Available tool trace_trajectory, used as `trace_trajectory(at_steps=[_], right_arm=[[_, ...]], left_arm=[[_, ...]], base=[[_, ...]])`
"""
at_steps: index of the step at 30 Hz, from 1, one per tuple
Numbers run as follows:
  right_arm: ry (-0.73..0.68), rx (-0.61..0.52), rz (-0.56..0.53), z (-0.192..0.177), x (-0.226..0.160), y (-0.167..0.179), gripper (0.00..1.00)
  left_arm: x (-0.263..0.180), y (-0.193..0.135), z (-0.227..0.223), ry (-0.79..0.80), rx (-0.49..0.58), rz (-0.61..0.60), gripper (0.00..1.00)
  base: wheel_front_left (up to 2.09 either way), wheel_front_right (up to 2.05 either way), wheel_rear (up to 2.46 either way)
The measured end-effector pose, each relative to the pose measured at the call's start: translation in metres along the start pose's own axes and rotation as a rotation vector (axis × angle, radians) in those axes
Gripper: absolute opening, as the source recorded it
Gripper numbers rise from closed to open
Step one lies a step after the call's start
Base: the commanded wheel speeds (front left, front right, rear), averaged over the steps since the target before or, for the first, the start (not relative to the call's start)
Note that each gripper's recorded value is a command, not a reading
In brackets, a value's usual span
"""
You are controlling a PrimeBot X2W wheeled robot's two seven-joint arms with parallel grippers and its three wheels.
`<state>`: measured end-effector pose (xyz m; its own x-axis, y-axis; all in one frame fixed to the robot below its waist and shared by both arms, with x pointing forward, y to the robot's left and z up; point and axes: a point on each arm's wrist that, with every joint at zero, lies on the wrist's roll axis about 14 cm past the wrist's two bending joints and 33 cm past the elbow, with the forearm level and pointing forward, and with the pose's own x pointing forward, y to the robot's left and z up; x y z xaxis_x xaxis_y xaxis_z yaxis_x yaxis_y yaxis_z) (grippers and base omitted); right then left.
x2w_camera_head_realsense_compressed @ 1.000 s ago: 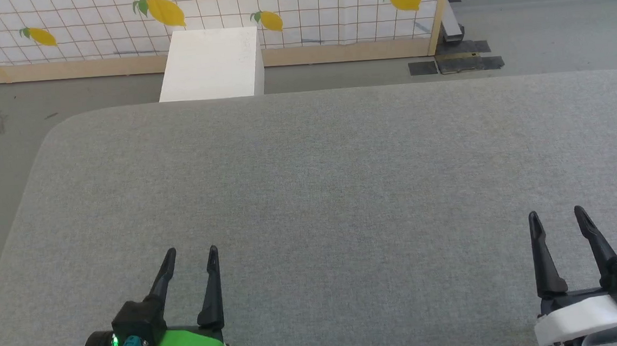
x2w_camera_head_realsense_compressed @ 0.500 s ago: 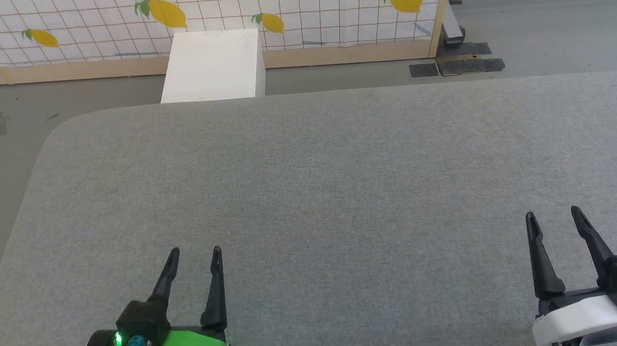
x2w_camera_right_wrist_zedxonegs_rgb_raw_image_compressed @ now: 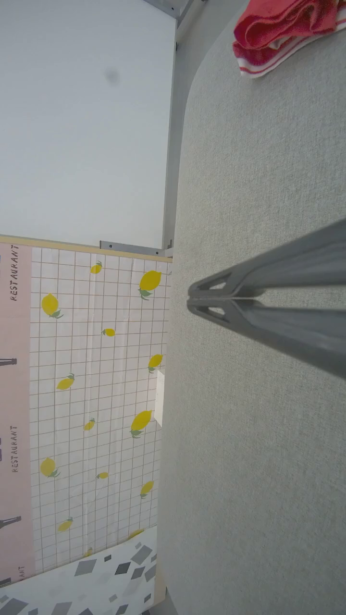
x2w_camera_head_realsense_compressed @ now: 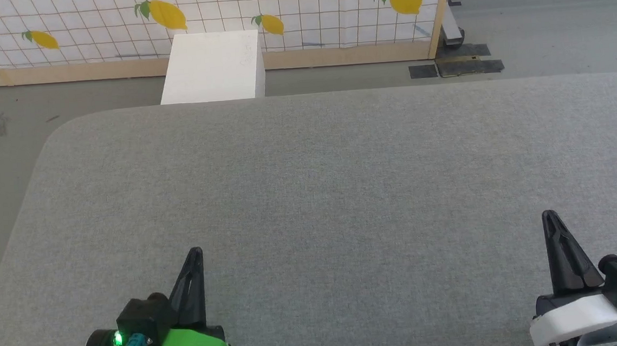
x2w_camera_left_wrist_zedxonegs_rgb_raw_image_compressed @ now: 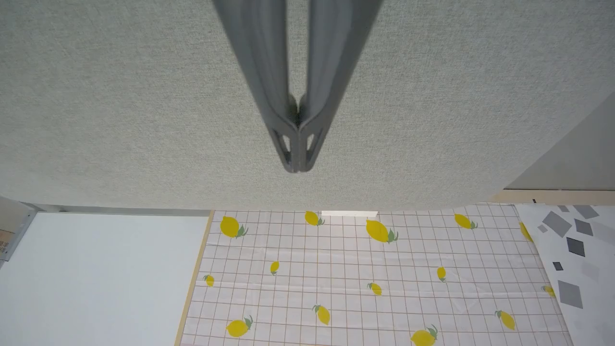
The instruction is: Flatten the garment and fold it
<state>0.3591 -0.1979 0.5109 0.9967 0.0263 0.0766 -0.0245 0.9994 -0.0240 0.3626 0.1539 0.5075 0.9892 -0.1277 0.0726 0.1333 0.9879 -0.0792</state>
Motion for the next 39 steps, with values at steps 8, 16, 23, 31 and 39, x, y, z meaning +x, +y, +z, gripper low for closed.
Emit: trace_trajectory(at_steps=[8, 16, 23, 31, 39], right_arm=[[0.012, 0.000, 0.009, 0.000, 0.000, 0.003, 0.00], [0.021, -0.001, 0.016, 0.000, 0.001, 0.005, 0.00], [0.031, -0.001, 0.022, 0.000, 0.001, 0.008, 0.00], [0.038, -0.001, 0.030, 0.000, 0.001, 0.010, 0.00], [0.042, -0.001, 0.037, 0.001, 0.002, 0.013, 0.00]], left_arm=[[0.001, 0.002, 0.002, 0.006, 0.013, 0.012, 0.00], [0.001, 0.003, 0.003, 0.014, 0.020, 0.018, 0.00], [0.001, 0.004, 0.003, 0.021, 0.028, 0.024, 0.00], [0.001, 0.006, 0.004, 0.029, 0.038, 0.033, 0.00], [0.002, 0.007, 0.005, 0.033, 0.045, 0.038, 0.00]], base=[[0.00, 0.00, 0.00], [0.00, 0.00, 0.00], [0.00, 0.00, 0.00], [0.00, 0.00, 0.00], [0.00, 0.00, 0.00]])
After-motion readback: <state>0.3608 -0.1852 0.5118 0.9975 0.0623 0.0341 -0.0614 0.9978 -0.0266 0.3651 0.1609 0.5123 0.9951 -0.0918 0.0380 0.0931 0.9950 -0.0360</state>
